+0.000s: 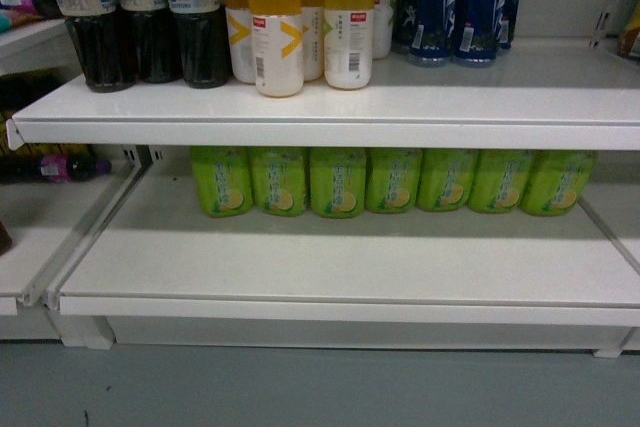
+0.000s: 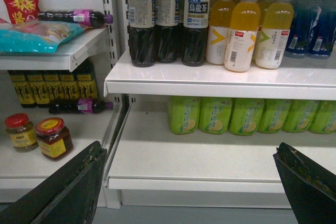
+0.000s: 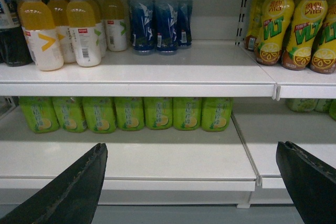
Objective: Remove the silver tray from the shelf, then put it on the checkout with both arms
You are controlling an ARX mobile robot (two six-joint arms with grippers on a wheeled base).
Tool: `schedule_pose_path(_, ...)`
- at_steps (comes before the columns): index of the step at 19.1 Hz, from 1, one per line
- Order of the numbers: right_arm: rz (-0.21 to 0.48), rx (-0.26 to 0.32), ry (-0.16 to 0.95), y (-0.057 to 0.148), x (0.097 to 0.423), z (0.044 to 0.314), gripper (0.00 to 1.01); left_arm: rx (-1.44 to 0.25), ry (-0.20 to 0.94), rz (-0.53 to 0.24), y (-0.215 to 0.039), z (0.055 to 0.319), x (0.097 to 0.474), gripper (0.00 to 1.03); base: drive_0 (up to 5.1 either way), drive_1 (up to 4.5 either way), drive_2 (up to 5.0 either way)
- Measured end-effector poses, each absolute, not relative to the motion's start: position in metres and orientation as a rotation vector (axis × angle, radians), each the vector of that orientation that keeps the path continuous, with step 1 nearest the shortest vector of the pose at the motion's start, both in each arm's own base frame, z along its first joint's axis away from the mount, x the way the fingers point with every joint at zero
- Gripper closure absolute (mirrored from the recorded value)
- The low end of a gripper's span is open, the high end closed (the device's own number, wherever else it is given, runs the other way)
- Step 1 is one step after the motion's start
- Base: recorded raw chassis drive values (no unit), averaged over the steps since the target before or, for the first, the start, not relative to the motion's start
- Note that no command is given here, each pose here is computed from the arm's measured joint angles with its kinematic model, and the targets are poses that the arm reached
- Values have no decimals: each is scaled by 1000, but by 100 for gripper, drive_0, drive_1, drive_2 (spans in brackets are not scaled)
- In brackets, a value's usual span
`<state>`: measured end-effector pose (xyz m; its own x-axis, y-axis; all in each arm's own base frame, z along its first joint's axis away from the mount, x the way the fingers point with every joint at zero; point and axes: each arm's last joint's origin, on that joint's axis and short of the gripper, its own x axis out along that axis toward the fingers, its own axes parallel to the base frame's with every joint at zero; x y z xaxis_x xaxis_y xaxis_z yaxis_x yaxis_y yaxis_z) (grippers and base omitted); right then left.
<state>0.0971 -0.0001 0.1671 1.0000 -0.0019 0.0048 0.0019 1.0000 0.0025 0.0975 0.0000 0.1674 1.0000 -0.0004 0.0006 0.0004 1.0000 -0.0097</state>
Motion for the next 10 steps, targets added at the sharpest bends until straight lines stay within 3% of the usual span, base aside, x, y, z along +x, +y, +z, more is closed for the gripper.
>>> schedule_pose_path(10, 1, 1, -5, 0, 97, 167, 3, -6, 1, 1, 0, 167, 97, 5, 0, 0, 0)
